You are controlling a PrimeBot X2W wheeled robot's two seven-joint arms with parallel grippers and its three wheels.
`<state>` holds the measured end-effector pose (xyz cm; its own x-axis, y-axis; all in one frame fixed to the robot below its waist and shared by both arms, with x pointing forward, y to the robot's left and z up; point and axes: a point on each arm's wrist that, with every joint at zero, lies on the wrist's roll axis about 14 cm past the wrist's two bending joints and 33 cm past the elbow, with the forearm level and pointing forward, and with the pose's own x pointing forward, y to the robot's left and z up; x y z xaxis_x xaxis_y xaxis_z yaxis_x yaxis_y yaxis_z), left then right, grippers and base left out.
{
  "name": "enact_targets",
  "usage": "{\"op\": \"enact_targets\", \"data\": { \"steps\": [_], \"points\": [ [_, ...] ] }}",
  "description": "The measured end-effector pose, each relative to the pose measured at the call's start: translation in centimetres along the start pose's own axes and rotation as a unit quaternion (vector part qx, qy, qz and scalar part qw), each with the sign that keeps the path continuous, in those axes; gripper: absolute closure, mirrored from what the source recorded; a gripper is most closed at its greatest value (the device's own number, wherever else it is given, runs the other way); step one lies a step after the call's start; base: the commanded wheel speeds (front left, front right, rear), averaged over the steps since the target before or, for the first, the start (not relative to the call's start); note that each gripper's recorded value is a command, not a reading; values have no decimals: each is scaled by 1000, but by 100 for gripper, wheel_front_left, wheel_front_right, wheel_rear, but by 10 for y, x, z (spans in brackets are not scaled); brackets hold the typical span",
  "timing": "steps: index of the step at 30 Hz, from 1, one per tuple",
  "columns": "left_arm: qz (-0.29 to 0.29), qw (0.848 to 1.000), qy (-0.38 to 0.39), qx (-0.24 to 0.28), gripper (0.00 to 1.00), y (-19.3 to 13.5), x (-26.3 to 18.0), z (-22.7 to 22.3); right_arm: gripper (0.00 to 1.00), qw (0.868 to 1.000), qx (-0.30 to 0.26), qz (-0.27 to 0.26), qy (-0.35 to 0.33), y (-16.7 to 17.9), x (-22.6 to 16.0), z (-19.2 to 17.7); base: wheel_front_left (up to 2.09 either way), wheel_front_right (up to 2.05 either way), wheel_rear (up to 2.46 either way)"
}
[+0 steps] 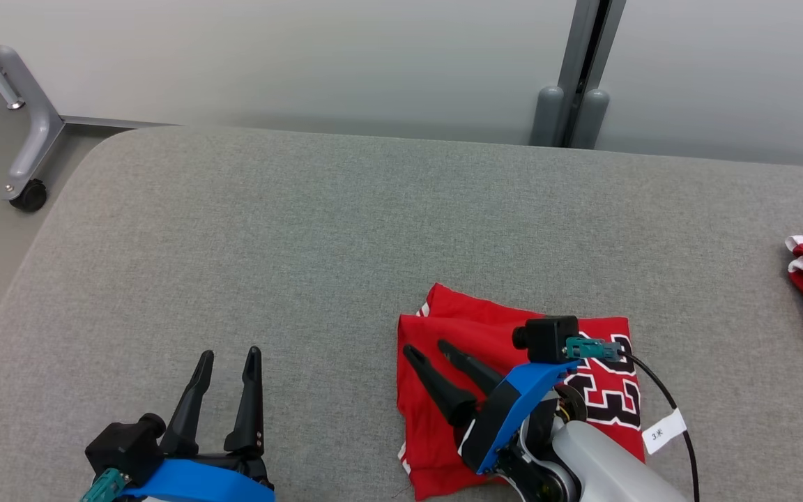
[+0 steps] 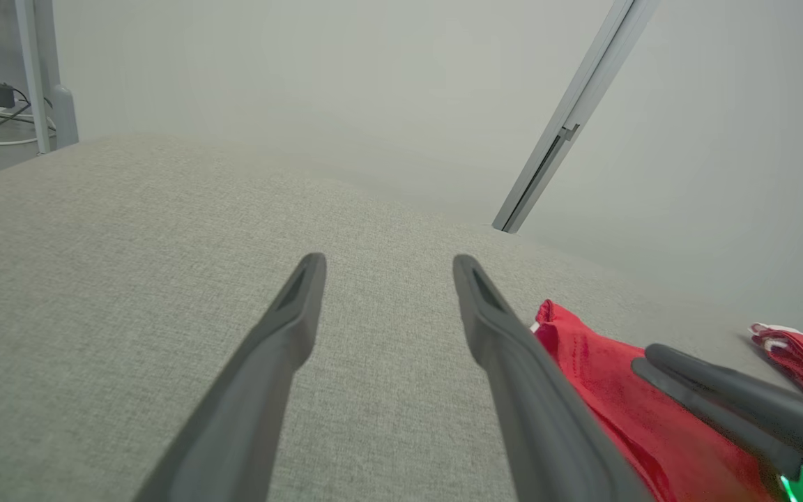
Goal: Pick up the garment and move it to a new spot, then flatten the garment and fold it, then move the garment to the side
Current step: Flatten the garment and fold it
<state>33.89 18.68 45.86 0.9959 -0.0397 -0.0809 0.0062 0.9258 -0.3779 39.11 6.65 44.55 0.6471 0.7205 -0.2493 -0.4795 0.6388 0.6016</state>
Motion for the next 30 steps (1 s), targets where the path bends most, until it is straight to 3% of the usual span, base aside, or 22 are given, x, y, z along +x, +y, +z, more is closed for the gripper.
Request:
{"op": "enact_targets", "data": {
  "steps": [6,10,11,19,30],
  "points": [
    [-11,1000,4,2,0,-7,4,-4,0,999,-17,3,-49,1,3,24,0,0,0],
    [-26,1000,5,6,0,-16,9,-4,0,992,-78,-25,-99,-18,-1,51,0,0,0],
    [-38,999,1,8,0,-24,13,-3,0,985,-113,-46,-119,-33,-7,66,0,0,0],
    [-57,998,-1,27,0,-40,20,-2,0,956,-187,-136,-183,-82,-55,108,0,0,0],
    [-49,998,9,41,0,-39,7,-11,0,921,-197,-243,-231,-112,-140,92,0,0,0]
  ]
}}
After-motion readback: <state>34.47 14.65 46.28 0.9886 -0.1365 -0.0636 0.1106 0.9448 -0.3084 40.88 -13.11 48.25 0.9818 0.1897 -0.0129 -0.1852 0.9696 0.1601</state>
